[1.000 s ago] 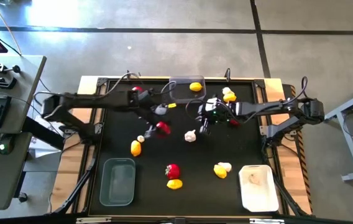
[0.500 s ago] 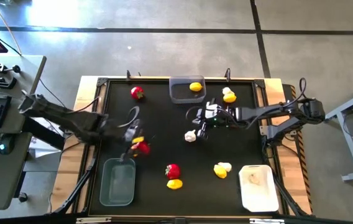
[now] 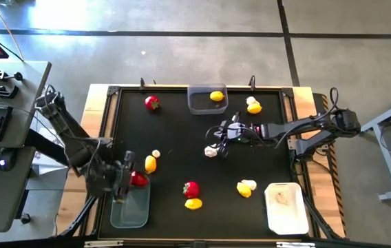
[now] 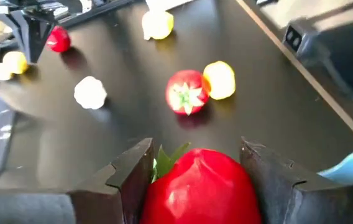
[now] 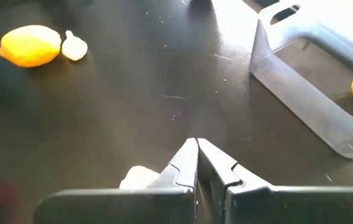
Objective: Sort produce into baskets
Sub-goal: Put the center tomato into the dark green bin
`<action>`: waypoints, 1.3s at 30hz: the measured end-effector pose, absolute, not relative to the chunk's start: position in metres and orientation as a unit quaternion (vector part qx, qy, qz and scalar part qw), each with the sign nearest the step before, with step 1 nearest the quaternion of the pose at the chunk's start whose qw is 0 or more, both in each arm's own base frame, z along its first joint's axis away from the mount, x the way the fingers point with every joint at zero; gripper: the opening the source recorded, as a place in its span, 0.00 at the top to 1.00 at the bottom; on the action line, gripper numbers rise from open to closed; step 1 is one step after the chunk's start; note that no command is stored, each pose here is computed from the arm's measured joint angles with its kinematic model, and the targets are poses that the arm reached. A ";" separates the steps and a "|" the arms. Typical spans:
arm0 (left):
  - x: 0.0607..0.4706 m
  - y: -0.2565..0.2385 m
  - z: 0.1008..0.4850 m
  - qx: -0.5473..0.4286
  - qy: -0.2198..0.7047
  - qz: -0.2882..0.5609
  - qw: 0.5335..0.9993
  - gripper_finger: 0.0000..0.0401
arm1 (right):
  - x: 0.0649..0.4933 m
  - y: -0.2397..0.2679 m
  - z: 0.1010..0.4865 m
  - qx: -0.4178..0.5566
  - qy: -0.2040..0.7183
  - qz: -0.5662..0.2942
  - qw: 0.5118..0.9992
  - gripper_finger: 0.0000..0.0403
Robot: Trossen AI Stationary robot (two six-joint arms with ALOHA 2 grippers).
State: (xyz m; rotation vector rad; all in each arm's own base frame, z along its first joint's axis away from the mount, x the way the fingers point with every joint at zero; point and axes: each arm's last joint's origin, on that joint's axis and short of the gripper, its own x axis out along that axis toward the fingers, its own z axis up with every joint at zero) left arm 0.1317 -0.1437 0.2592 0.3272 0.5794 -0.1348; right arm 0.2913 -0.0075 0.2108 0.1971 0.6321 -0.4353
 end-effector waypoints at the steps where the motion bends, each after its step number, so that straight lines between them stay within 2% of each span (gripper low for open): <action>1: 0.130 -0.146 0.256 0.174 0.286 -0.056 0.941 0.51 | 0.291 -0.007 0.211 0.097 0.307 -0.215 0.922 1.00; 11: 0.120 -0.179 0.224 0.229 0.290 -0.023 0.929 0.51 | 0.291 -0.004 0.211 0.114 0.299 -0.227 0.920 1.00; 23: 0.114 -0.186 0.189 0.190 0.315 0.007 0.930 0.51 | 0.291 -0.004 0.211 0.108 0.300 -0.226 0.920 1.00; 28: 0.110 -0.182 0.169 0.156 0.324 -0.008 0.933 0.51 | 0.291 -0.004 0.211 0.106 0.301 -0.225 0.921 1.00; 33: 0.112 -0.182 0.165 0.158 0.343 -0.033 0.925 0.51 | 0.291 -0.004 0.211 0.106 0.301 -0.225 0.921 1.00; 39: 0.118 -0.179 0.163 0.146 0.381 -0.051 0.912 0.44 | 0.291 -0.004 0.211 0.106 0.301 -0.225 0.921 1.00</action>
